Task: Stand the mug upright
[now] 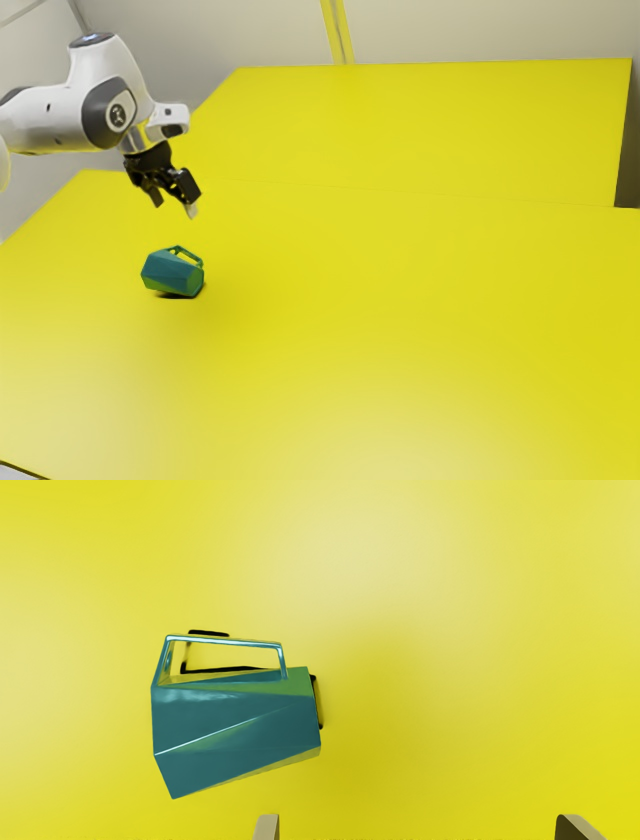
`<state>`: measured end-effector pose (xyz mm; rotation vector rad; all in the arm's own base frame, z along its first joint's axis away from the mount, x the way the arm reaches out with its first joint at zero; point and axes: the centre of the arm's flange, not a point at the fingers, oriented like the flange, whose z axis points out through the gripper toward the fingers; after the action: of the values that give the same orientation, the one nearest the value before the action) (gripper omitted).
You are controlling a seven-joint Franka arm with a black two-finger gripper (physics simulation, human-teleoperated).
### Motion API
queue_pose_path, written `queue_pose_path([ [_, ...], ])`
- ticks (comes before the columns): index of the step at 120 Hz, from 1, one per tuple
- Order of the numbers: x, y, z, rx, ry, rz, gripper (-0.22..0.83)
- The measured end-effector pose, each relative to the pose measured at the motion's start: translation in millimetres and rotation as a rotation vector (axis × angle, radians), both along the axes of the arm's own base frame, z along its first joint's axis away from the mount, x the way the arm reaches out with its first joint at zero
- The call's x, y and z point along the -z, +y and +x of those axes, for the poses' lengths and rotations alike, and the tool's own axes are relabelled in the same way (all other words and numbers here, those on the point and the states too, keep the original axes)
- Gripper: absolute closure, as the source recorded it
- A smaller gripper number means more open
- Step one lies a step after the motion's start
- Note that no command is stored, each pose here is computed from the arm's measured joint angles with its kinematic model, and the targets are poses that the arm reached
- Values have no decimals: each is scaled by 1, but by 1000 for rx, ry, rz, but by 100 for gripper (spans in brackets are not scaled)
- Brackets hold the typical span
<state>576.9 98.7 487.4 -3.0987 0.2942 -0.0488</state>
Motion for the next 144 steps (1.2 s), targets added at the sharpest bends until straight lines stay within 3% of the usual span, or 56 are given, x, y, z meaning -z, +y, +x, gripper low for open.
queue_pose_path([
  [20, -4, 32, -6, -46, -27, -46, 0],
  [44, 18, 109, -5, -117, -44, -134, 0],
  [77, 73, 160, 38, -41, -38, -217, 0],
  [104, 124, 205, 38, -3, -22, -371, 0],
  [144, 167, 223, 18, 82, 7, -572, 0],
])
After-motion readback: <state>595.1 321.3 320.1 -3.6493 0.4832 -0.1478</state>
